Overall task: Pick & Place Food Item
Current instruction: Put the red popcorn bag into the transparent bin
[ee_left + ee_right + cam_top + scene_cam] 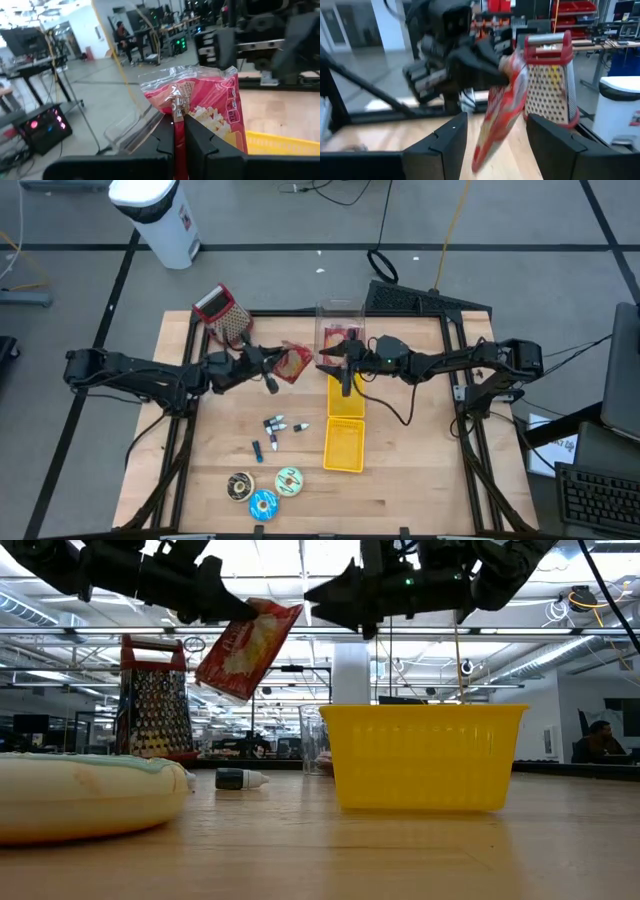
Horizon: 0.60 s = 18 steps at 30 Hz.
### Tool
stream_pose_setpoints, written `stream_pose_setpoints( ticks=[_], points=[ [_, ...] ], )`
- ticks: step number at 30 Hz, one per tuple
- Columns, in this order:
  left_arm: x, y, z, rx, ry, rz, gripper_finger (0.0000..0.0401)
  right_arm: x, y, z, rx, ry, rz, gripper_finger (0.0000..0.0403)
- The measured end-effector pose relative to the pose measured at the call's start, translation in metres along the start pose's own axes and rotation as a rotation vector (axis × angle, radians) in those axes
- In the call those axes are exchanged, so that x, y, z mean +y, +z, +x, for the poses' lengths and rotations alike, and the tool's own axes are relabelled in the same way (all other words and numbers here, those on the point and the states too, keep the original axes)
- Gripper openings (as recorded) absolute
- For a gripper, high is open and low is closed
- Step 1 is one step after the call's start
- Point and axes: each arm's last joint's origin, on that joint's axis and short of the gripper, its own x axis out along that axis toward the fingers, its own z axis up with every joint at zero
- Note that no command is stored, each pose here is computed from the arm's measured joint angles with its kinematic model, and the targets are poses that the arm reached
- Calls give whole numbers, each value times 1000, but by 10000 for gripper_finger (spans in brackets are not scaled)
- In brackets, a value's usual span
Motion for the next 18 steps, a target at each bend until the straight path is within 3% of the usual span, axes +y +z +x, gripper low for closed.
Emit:
stream_pose_setpoints(
  ticks=[8,18],
  points=[
    [-9,7,-4,-69,-39,20,12,0,-13,12,-45,12,110,192],
    [-11,9,-5,-84,-42,1,15,9,-33,26,-133,104,150,192]
  ],
)
